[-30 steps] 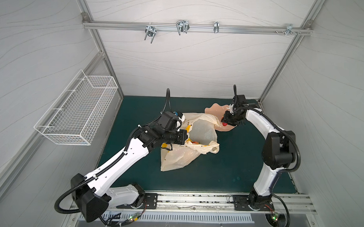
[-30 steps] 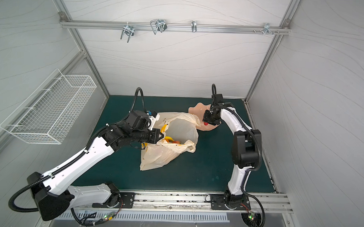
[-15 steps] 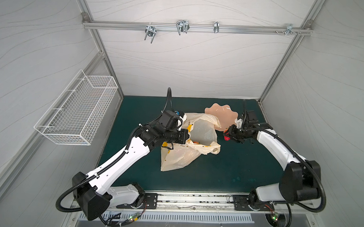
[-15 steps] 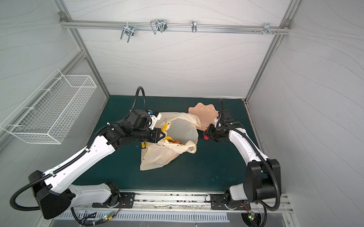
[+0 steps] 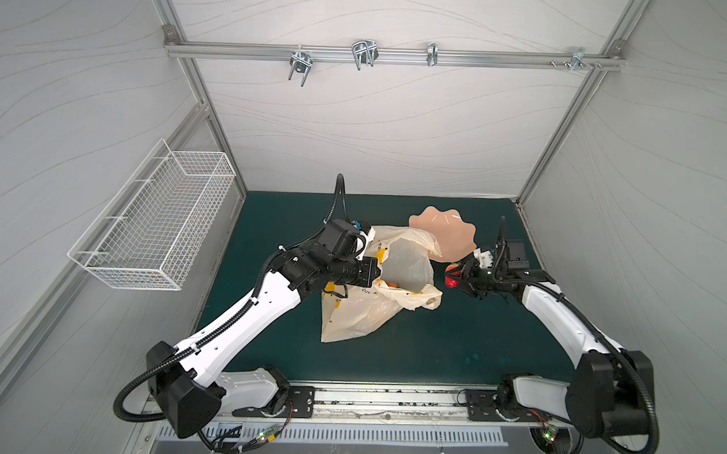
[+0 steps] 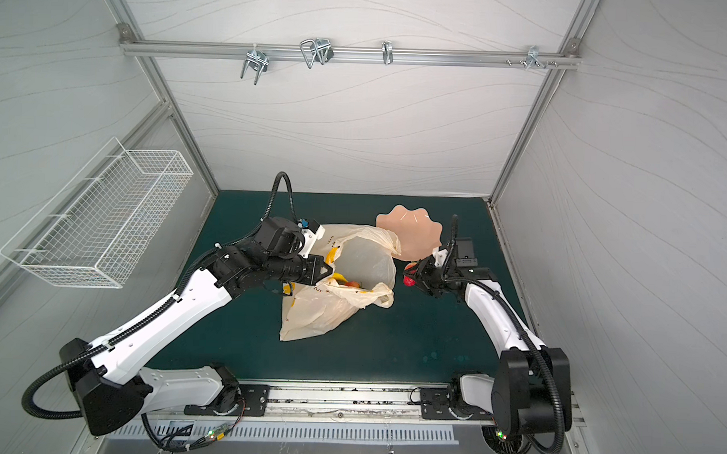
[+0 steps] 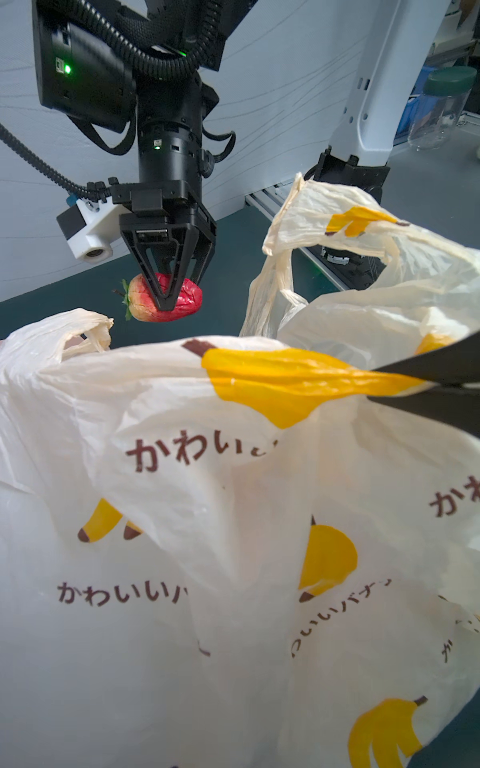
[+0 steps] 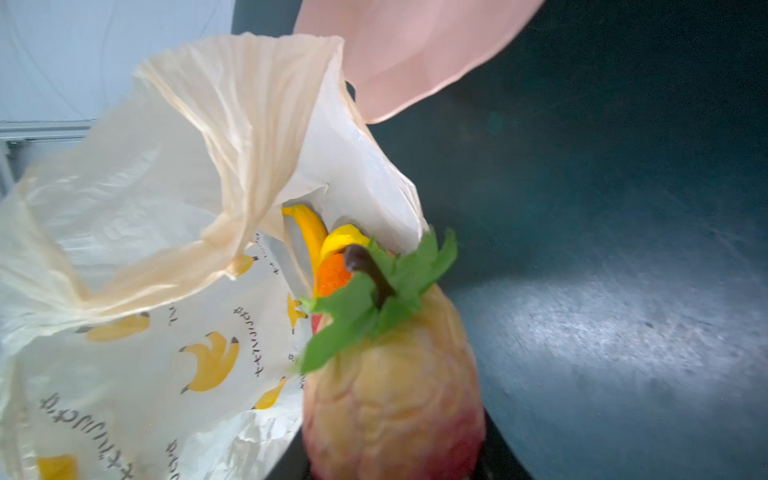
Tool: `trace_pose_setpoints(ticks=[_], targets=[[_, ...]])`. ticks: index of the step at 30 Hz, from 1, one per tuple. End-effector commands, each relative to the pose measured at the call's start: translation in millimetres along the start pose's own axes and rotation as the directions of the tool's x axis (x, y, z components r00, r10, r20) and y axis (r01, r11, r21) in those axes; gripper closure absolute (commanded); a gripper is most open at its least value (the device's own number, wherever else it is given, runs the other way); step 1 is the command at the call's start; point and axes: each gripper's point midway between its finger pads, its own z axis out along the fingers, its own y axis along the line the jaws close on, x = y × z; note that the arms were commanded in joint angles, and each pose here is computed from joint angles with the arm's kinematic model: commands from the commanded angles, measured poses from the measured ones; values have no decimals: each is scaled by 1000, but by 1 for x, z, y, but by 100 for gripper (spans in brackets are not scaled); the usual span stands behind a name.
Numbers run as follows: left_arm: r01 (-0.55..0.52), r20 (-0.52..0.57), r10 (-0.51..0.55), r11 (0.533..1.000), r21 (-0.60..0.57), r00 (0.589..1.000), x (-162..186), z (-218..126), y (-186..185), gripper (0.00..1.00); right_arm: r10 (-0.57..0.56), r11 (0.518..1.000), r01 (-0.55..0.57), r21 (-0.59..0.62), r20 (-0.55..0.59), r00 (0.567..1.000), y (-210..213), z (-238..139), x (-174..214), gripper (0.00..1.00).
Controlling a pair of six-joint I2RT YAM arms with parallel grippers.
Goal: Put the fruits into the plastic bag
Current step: 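Lift the strawberry out of the bowl and carry it over the bag, then lower the strawberry into the bag held by the left gripper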
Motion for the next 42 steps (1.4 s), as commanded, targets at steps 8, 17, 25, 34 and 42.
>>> trace_pose_setpoints(ticks=[8,17,25,34,42], targets=[[-51,64,47,997,53,997,-23,-9,-21,100,46,982,-57,-178,-65,997,33,7,-1,70],[-50,65,47,997,53,997,-23,-9,-20,100,24,983,-44,-176,-111,994,41,22,12,71],[-49,65,45,997,53,997,-23,-8,-20,100,-37,985,5,-170,-183,982,61,50,38,71],[-48,65,44,997,55,997,-24,-8,-21,100,-111,986,68,-153,-289,951,79,91,81,70],[-45,67,42,998,54,997,-23,-8,-21,100,-154,985,109,-134,-394,906,89,118,117,66]])
